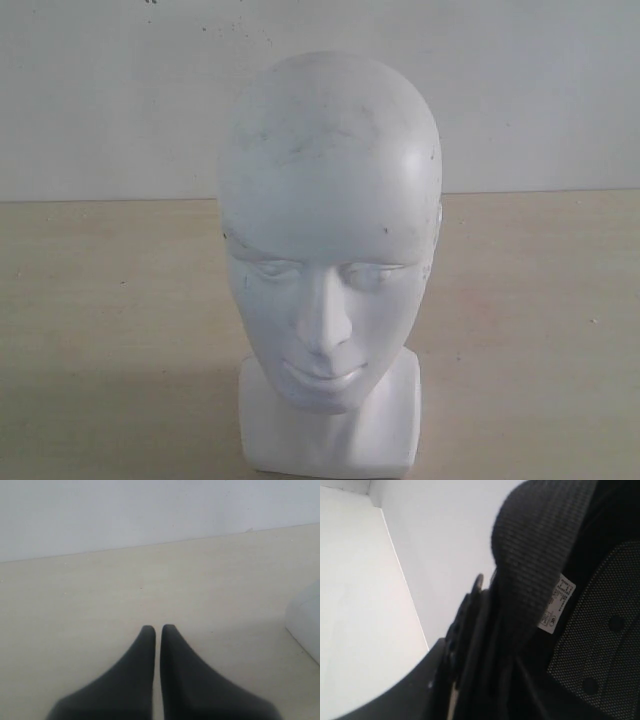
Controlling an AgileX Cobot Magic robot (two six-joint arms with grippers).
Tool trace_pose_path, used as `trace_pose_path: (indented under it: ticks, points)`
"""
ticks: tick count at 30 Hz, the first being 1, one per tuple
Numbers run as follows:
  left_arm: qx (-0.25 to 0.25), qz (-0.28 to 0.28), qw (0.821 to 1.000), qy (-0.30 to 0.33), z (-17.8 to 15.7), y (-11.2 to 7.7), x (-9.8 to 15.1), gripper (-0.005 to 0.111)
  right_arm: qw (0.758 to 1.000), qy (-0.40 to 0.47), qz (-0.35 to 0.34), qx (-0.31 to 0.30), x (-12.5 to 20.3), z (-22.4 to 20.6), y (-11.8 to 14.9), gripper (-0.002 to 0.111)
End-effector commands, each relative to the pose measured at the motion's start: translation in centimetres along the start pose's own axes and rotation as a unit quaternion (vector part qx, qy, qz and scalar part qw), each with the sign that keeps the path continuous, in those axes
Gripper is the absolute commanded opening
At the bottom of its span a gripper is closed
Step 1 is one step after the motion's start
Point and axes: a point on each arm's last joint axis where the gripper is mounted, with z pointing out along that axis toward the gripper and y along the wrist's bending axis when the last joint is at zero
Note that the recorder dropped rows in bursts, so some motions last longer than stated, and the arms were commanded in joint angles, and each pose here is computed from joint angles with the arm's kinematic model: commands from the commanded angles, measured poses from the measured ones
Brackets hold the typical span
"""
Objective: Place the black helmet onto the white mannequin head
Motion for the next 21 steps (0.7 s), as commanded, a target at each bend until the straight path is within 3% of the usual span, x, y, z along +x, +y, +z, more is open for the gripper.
trace_pose_path:
  ticks: [1,8,17,21]
  points:
    - [-0.001,-0.005,1.0,-0.003,0.0,0.0,0.1,0.004,0.998,-0.039,-0.034,-0.033,-1.0,-0.5,1.1,0.0]
    - [-0.001,-0.005,1.0,-0.003,0.0,0.0,0.1,0.004,0.991,-0.085,-0.044,0.092,-1.3,-4.0,-2.0,0.0]
    - [-0.001,-0.005,1.0,-0.003,0.0,0.0,0.1,0.004,0.972,-0.121,-0.153,0.132,-5.1,-5.1,-4.3,0.0]
    - [-0.001,-0.005,1.0,-0.003,0.0,0.0,0.1,0.004,0.965,-0.141,-0.165,0.146,-6.6,-5.6,-5.0,0.0]
